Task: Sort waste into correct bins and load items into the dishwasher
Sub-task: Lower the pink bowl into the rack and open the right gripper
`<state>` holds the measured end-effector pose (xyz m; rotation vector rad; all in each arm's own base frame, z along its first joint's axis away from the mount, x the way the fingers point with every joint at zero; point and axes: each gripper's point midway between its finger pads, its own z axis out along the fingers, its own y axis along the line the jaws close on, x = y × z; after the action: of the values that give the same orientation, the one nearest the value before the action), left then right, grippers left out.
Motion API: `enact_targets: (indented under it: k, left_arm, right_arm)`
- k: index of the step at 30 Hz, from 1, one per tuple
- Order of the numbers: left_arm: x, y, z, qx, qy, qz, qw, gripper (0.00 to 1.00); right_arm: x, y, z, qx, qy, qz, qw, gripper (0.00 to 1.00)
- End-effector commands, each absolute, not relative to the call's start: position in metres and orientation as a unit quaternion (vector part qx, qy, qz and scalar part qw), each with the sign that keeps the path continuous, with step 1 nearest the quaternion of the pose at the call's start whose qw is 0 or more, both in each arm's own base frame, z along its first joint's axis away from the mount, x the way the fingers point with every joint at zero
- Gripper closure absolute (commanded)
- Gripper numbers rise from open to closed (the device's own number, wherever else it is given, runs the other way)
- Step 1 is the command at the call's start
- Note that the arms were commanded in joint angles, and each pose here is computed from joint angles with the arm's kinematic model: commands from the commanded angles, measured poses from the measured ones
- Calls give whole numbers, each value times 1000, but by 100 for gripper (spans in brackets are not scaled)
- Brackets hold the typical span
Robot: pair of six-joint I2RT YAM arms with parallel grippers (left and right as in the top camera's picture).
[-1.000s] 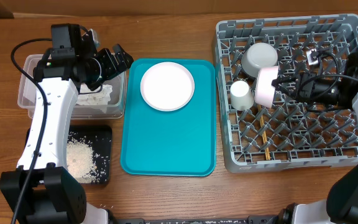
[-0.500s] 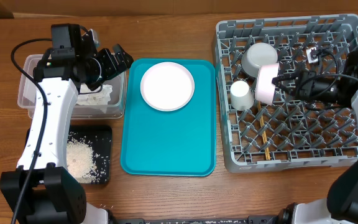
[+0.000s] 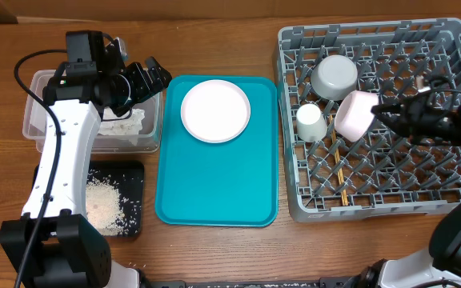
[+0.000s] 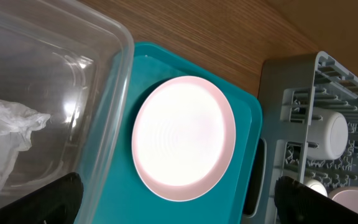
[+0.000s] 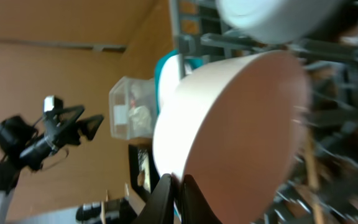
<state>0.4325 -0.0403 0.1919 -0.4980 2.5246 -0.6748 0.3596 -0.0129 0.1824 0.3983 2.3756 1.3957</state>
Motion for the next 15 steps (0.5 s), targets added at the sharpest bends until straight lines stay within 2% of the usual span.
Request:
enact_targets:
  k: [1,9,15]
  left_arm:
    - [437,-40,205,-174,919,-245,256,0]
    - [436,-42,205,-172,919,-245,255,0]
    - [436,-44,205,-169,920,-246,255,0]
  right_arm:
    - [351,-35,158,206,869,427,140,96]
    - [343,-58,138,268,890,352,106,93]
    - [343,-65,145,279,895,333,104,93]
